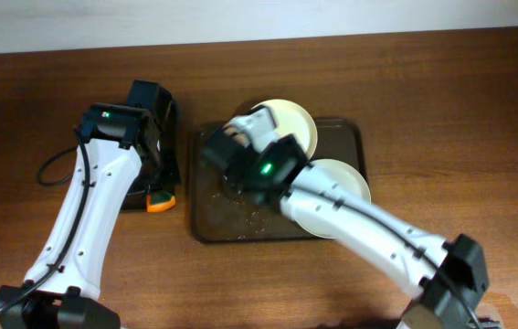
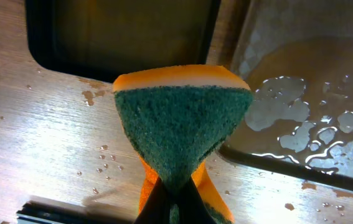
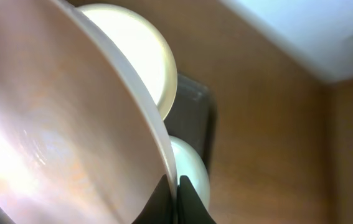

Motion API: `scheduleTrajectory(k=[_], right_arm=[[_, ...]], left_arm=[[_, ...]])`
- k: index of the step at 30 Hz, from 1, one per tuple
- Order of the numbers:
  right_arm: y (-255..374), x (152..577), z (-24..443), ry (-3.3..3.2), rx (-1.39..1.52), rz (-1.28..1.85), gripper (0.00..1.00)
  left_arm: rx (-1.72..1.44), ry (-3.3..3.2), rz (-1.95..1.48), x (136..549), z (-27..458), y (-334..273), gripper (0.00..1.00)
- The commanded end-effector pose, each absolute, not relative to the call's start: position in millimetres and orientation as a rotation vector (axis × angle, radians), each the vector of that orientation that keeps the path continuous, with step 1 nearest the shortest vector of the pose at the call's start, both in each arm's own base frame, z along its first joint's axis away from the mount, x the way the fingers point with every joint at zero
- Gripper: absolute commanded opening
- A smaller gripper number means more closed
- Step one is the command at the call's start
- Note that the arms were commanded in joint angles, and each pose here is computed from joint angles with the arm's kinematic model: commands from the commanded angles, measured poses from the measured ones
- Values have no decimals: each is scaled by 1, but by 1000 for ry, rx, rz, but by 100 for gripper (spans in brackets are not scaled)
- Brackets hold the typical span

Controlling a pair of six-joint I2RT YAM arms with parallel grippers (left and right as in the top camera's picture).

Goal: Clean dirty plates on tray and stack at the side
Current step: 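Lift the scrubbed plate with the right gripper and place it right of the tray, then grasp the rim of the top plate with the right gripper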

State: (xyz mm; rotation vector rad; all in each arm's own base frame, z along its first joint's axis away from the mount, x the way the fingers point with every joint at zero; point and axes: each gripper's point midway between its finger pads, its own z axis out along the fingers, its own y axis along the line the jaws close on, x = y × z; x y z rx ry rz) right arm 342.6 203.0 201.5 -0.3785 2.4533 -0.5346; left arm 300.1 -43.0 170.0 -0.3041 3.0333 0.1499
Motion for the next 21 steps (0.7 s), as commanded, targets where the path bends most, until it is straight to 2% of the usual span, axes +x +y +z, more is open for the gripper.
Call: scheduleTrajectory(k=[1,3,4,6,9,13,14,15,16,17,18,19,20,21], right_arm=[[174,353,175,2837,-99,71,4],[142,363,180,2913,0,528,4],[117,367,184,2906,78,642,4],[19,374,178,2887,412,541,4],[-92,359,153,2831,788,262,4],[-159,356,104,2661,1028,210,4],[-163,358,91,2645,1030,205,8],[-165,361,85,2639,1038,207,19],[-165,362,84,2639,1038,207,23],[-163,363,84,2637,1034,220,33],[-149,368,88,2632,1008,346,37],[-118,380,101,2608,861,596,38],[-89,392,117,2578,700,766,50],[-69,399,126,2586,609,805,56]], left_arm=[[-286,3050,114,298,168,-46,0],[-286,3055,116,297,166,-46,0],[-286,3056,116,297,164,-46,0],[-286,3060,118,297,159,-46,0],[-286,3057,116,298,152,-46,0],[-286,3035,105,304,146,-47,0],[-286,3030,103,305,146,-48,0],[-285,3028,102,306,146,-48,0],[-285,3024,100,307,147,-48,0],[-285,3019,97,308,147,-48,0],[-285,3014,94,310,147,-49,0],[-285,3010,93,310,147,-49,0],[-285,3007,91,311,147,-49,0],[-285,3003,89,312,147,-49,0]])
